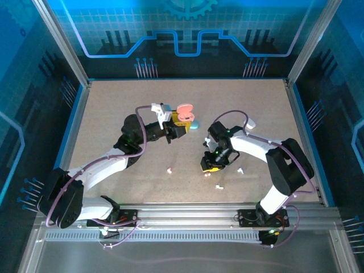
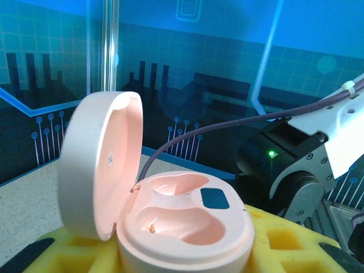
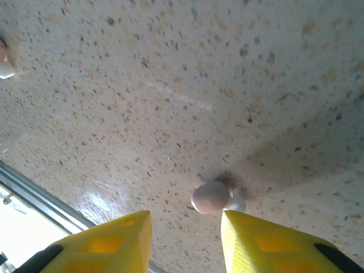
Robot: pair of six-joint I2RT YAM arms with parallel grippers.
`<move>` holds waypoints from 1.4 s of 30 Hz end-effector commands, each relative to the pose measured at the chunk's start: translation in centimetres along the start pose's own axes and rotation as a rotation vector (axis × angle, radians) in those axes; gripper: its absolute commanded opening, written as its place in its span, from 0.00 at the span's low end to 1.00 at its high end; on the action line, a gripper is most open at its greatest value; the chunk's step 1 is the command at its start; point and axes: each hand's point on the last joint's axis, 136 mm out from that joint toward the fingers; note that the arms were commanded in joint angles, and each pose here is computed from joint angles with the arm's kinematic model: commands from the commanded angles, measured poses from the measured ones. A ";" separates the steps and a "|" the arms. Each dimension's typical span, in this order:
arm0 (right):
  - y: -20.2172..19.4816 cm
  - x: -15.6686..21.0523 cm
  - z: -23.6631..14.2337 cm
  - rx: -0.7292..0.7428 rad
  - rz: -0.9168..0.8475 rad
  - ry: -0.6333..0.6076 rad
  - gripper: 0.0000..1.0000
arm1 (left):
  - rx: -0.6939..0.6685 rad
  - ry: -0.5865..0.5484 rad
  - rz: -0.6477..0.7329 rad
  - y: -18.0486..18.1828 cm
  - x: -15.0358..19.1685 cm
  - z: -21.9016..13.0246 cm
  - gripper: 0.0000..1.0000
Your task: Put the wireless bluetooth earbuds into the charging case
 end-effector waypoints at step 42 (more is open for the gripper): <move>-1.5 1.9 0.6 0.067 0.047 -0.054 0.39 | 0.007 -0.032 0.023 -0.6 -1.3 -0.4 0.36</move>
Point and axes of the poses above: each hand's point on the last joint's axis, 136 mm out from that joint toward the fingers, its own z axis out along the fingers, its own y axis along the line the jaws close on, x = y × z, and after that the axes turned 9 degrees about z, right-handed
